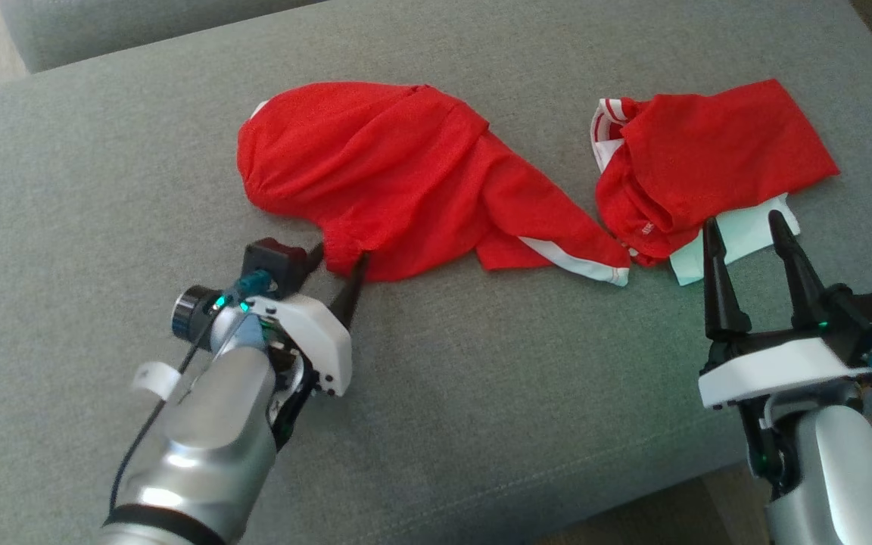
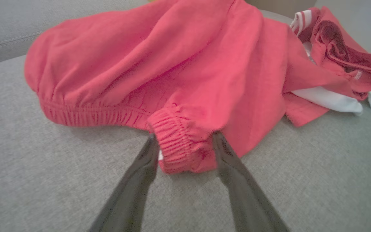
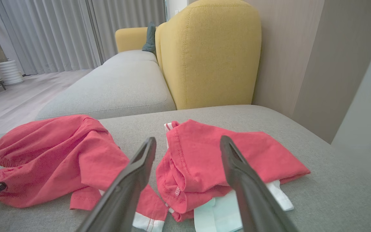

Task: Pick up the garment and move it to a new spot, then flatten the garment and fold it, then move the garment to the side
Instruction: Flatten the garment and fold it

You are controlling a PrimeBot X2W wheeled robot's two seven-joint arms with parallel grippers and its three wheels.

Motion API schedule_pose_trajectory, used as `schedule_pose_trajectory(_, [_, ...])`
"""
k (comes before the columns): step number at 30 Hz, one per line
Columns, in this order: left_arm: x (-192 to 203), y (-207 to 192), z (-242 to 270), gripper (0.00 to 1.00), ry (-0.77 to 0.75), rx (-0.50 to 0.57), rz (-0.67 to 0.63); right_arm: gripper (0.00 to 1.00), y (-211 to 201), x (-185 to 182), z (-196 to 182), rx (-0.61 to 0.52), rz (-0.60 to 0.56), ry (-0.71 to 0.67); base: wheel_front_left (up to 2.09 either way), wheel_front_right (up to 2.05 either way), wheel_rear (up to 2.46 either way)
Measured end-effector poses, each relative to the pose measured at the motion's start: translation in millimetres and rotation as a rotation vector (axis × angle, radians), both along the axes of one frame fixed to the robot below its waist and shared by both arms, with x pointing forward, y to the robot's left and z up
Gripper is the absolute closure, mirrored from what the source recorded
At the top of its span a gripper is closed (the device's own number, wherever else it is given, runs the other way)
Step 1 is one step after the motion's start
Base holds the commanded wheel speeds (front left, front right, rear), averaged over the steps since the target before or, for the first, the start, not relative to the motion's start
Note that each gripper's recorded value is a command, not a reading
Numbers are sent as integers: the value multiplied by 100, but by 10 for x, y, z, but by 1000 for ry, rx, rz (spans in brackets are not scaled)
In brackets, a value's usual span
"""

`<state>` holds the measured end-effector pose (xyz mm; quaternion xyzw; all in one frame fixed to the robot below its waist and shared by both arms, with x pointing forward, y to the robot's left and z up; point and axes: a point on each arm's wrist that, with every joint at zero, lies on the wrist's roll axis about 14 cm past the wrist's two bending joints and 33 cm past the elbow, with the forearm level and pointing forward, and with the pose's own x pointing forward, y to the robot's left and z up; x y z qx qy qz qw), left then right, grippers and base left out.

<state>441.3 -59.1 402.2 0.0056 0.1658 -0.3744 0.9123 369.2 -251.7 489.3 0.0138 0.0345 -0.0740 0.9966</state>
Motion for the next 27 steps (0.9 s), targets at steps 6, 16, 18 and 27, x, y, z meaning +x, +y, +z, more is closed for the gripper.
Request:
schedule_pose_trajectory(6, [-167, -121, 56, 100, -10, -22, -64, 0, -37, 8, 21, 0, -11, -12, 0, 0, 0])
schedule_pose_trajectory(16, [-429, 109, 247, 100, -64, -42, -87, 0, 92, 70, 125, 16, 29, -50, 0, 0, 0])
schedule_pose_trajectory(18, [-498, 202, 278, 100, -74, -44, -78, 0, 133, 77, 163, 20, 41, -63, 0, 0, 0])
schedule_pose_trajectory(27, [-753, 545, 561, 100, -155, -78, -32, 0, 366, 65, 202, 35, 107, -77, 0, 0, 0])
